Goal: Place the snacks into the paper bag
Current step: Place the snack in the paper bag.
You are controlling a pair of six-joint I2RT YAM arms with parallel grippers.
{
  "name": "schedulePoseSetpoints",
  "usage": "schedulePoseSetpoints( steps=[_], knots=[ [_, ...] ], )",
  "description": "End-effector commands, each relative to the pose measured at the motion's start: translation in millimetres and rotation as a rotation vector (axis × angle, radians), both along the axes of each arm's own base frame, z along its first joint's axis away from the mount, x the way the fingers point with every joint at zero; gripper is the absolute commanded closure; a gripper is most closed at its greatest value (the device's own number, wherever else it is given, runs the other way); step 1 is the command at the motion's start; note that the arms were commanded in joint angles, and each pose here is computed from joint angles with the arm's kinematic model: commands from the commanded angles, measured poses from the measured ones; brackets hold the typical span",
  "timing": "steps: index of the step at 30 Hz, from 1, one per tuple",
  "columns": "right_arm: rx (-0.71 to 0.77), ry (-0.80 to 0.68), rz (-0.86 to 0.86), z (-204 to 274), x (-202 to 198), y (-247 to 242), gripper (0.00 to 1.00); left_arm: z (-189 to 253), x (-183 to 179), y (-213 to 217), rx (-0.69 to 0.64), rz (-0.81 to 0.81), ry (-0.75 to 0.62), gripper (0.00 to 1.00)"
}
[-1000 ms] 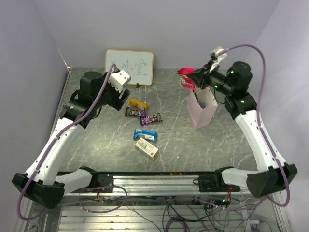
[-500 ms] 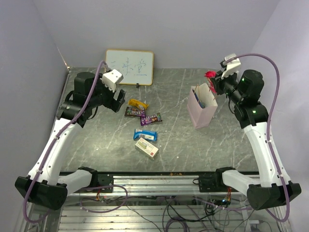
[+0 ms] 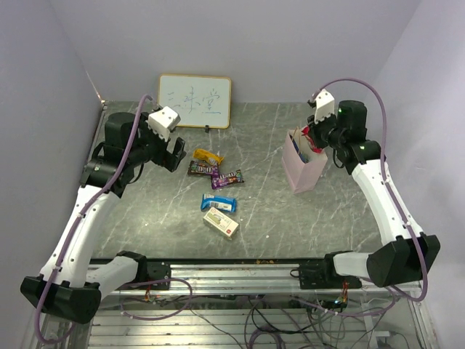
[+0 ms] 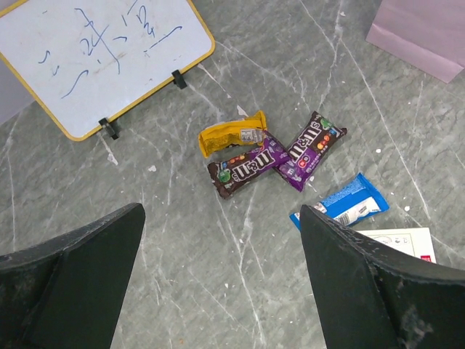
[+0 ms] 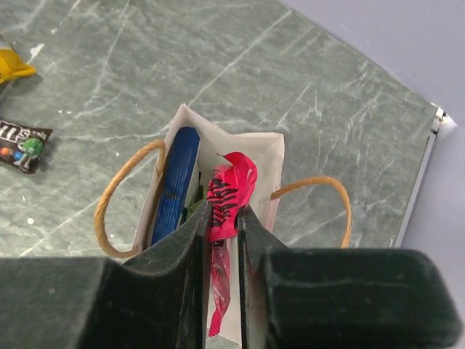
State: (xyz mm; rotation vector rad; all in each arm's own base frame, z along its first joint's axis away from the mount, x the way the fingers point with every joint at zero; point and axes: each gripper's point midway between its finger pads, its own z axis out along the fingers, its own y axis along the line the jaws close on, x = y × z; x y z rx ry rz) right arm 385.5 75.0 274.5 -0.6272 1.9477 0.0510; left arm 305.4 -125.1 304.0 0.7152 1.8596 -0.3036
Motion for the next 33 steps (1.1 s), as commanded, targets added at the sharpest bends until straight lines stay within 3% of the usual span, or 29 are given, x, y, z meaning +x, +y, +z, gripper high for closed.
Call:
schedulePoseSetpoints(
  steps=[1,16,26,33],
  knots=[
    [-0.066,-0.012,-0.031,5.9,6.6,-8.2,1.0,6.3,-2.1,-0.8,-0.028,-0.009,-0.023,0.01],
    [-0.14,0.125,-0.091,-42.0,21.0,-19.7,1.0,7.3,-3.7,0.5,-0.028,-0.005,-0.036,0.02],
    [-0.154,0.183,-0.109,-73.8,19.6,-23.0,0.94,6.4,-5.7,1.3,-0.029,-0.005,-0.051,0.02],
    [-0.156,0.195,-0.107,-81.6,20.4,-22.8,0.83,5.4,-6.6,0.9,-0.031,-0.009,-0.054,0.02]
  ],
)
